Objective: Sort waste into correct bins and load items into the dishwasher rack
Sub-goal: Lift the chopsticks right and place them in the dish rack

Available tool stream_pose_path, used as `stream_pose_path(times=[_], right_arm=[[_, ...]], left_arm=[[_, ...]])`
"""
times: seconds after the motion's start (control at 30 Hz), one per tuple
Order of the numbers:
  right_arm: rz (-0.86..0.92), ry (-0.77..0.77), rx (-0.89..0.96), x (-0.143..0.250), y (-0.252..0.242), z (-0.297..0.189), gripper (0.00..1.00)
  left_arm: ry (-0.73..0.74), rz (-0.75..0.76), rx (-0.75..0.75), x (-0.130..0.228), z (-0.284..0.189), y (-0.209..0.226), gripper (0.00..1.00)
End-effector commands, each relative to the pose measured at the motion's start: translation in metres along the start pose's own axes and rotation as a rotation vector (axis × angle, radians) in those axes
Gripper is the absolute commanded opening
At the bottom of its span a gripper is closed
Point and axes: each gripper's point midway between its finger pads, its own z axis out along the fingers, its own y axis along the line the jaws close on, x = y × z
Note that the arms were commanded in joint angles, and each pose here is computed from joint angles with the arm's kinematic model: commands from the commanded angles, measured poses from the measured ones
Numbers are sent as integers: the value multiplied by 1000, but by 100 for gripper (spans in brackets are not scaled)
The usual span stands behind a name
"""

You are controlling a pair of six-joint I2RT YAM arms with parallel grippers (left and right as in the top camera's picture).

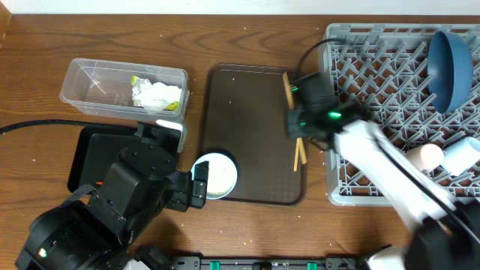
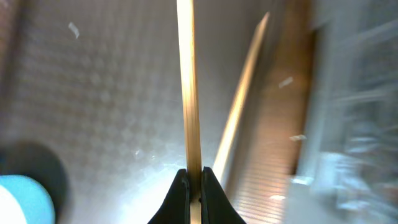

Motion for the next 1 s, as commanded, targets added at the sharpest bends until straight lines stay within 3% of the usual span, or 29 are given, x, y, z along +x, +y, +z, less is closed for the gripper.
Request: stream_pose_path(times=[0.0, 0.17, 0.4, 0.47, 0.5, 0.57, 0.8, 0.97], right_arm=[[-29, -93, 38, -21, -37, -39, 1], [58, -91, 106, -23, -93, -51, 1], [73, 52, 120, -1, -114, -14, 1], [22, 62, 102, 0, -108, -9, 8], [10, 60, 99, -1, -105, -9, 24], [-7, 49, 71, -3, -94, -12, 32], [-34, 42, -74, 4, -18, -19, 39], [116, 58, 81, 20, -3, 2, 36]], left_arm=[[-11, -6, -16, -2, -2, 3, 98], [-11, -6, -16, -2, -2, 3, 98], [-11, -6, -16, -2, -2, 3, 98], [-11, -6, -16, -2, -2, 3, 98], [-11, -6, -16, -2, -2, 3, 98], [-11, -6, -16, -2, -2, 3, 98], [-11, -6, -16, -2, -2, 3, 98], [-11, -6, -16, -2, -2, 3, 98]])
